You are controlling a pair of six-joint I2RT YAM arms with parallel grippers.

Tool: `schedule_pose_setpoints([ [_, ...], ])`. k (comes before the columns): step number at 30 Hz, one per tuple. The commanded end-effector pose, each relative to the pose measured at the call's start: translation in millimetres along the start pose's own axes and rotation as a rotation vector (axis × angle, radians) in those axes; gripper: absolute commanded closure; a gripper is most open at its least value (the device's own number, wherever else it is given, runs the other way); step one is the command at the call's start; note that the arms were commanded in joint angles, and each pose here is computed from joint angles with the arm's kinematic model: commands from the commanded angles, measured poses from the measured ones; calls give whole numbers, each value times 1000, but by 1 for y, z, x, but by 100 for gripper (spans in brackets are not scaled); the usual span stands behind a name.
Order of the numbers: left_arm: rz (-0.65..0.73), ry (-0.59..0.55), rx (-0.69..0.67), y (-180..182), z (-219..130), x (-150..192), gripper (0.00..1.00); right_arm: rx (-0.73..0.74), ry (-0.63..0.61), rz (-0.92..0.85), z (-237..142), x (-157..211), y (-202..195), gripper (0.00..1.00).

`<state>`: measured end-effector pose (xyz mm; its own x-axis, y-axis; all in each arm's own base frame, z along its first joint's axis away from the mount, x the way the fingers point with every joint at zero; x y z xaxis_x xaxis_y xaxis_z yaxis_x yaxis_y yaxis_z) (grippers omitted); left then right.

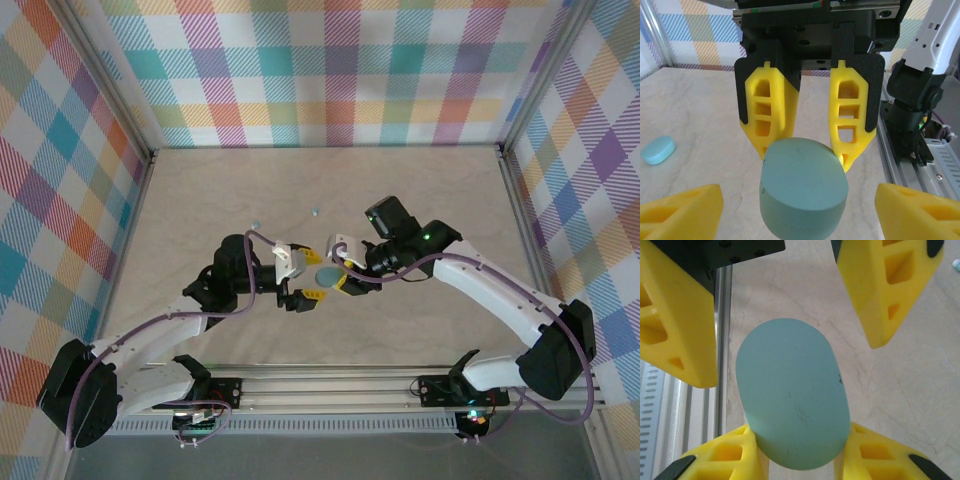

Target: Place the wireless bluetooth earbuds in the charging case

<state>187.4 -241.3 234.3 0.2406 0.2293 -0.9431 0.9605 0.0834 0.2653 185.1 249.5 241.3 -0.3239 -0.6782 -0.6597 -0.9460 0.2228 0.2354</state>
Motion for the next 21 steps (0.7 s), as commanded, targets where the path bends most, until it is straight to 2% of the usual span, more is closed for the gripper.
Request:
schedule_pose_setpoints([
  [1, 20, -26, 52, -1, 2, -9, 23, -55, -36, -36, -12, -11, 13, 89],
  [13, 18, -15, 64, -1, 2, -11, 38, -91, -37, -38, -18, -16, 20, 90],
  [21, 15, -27, 60, -2, -1, -17, 39, -100, -25, -29, -15, -14, 18, 90],
])
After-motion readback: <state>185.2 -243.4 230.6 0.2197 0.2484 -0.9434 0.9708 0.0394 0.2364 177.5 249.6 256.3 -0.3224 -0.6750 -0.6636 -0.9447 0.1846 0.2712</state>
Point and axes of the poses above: each hand's point on the last joint's axis, 136 mm out from that joint toward the fingers, its own z axis out along the fingers, its own y axis along the line the jaws close on, x = y × z, the point moved 5 cm from there along -z, back along the fingers, and after that the axes turned 14 degrees about z, right-handed, at the moved point
